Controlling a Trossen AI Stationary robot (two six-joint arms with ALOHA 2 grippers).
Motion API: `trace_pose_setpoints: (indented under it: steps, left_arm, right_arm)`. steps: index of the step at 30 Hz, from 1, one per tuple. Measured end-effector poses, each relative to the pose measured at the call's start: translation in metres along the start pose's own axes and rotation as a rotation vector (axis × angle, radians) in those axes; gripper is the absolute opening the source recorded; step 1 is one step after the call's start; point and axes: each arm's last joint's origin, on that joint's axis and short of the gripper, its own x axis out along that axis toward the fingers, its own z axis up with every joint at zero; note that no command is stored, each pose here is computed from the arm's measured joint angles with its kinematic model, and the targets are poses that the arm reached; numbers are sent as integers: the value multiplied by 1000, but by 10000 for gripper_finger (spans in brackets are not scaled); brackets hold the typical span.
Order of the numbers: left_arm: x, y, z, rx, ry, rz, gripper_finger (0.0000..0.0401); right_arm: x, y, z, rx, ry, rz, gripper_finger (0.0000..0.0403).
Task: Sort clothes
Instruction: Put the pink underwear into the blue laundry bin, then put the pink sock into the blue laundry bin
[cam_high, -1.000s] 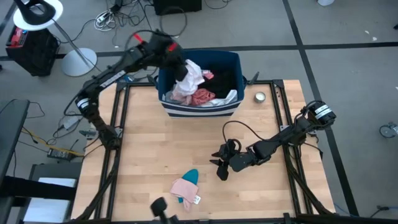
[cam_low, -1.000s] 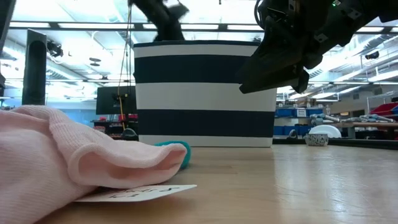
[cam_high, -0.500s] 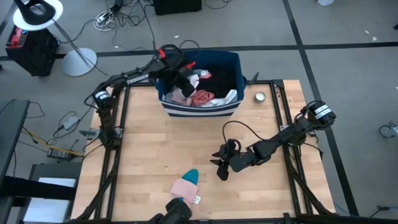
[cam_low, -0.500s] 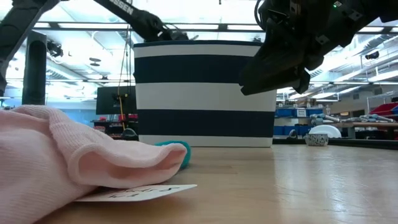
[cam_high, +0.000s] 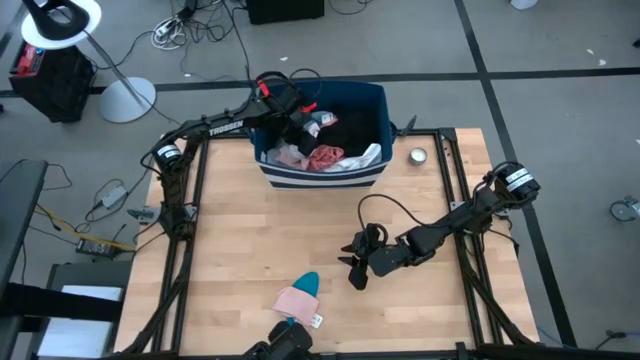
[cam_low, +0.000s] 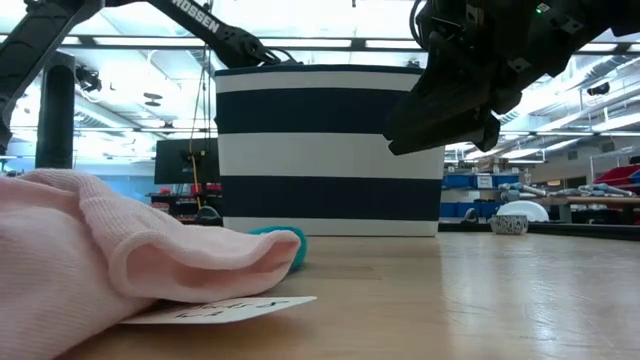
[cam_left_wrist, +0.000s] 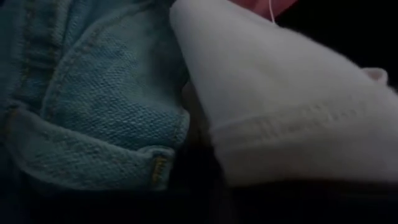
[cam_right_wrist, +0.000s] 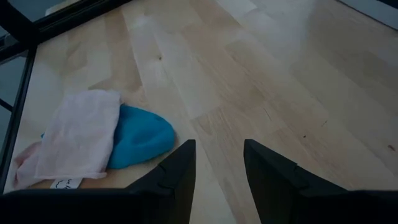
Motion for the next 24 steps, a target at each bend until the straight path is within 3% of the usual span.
trace_pose_setpoints:
  steps: [4,10,17,24]
  left_arm:
    - [0,0,0,1,-2,-1,94]
    - [-13,-5,5,68,18,27,103]
    - [-67,-29,16,127,-113,35,103]
    - [-129,-60,5,222,-246,58,103]
  right_arm:
    - [0,0,0,-1,1,-1,137]
    - [0,0,0,-4,5,-4,137]
    - [0,-1,-1,-8,12,-10,137]
    - [0,-1,-1,-6,11,-9,137]
